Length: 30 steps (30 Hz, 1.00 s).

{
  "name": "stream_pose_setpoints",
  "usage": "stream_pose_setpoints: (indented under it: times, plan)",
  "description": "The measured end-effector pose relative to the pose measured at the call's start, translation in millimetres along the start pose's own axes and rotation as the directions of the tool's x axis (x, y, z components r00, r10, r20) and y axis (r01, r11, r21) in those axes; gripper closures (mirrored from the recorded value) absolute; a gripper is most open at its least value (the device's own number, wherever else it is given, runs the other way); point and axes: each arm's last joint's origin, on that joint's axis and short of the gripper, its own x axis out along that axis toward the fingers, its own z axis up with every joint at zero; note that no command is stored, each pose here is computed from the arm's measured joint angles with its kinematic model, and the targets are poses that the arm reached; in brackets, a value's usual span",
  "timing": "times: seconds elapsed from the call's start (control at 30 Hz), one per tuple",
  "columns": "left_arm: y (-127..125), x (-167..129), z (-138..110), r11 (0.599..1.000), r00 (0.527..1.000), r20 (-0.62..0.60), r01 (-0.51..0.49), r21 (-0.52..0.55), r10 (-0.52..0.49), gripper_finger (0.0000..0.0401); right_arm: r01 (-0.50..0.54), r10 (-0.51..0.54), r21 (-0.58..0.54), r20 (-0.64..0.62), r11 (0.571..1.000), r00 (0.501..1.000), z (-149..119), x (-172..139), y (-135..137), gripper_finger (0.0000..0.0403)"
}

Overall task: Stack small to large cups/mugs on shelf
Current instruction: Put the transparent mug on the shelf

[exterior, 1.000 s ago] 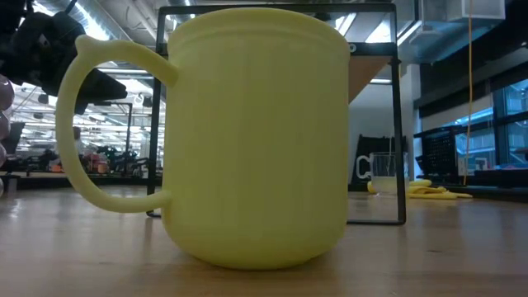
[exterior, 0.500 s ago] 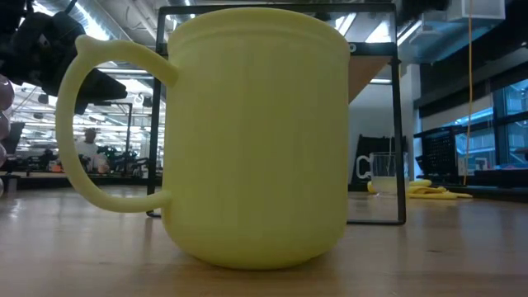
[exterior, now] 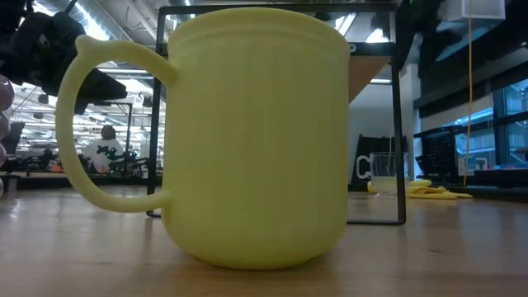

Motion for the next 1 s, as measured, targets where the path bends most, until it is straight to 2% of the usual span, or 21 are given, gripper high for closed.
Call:
stream_pose_setpoints:
  times: [0.07,0.17,0.33,0.47,0.9,1.0]
  plan:
    - [0,0,0,1.000,1.000,0.000,0.000,0.000,0.000,0.0333,0.041,-0.042,-0.023,-0.071,0.999,0.997,18,21,0,0.0116]
    - [0,0,0,1.000,1.000,0.000,0.000,0.000,0.000,0.0333,0.024,-0.034,-0.054,-0.175,0.998,0.984,40,51,4,0.0116]
    - [0,0,0,1.000,1.000,0.000,0.000,0.000,0.000,0.0333,0.010,-0.041,-0.135,-0.234,0.991,0.971,49,93,16,0.0116]
    - [0,0,0,1.000,1.000,0.000,0.000,0.000,0.000,0.0333,-0.087,0.053,-0.126,-0.251,0.988,0.967,42,124,19,0.0116]
    - [0,0,0,1.000,1.000,0.000,0.000,0.000,0.000,0.0333,-0.114,0.108,-0.031,-0.151,0.993,0.983,-2,153,-2,0.0116]
    - [0,0,0,1.000,1.000,0.000,0.000,0.000,0.000,0.0333,-0.097,0.092,-0.028,-0.146,0.995,0.985,-8,162,-5,0.0116]
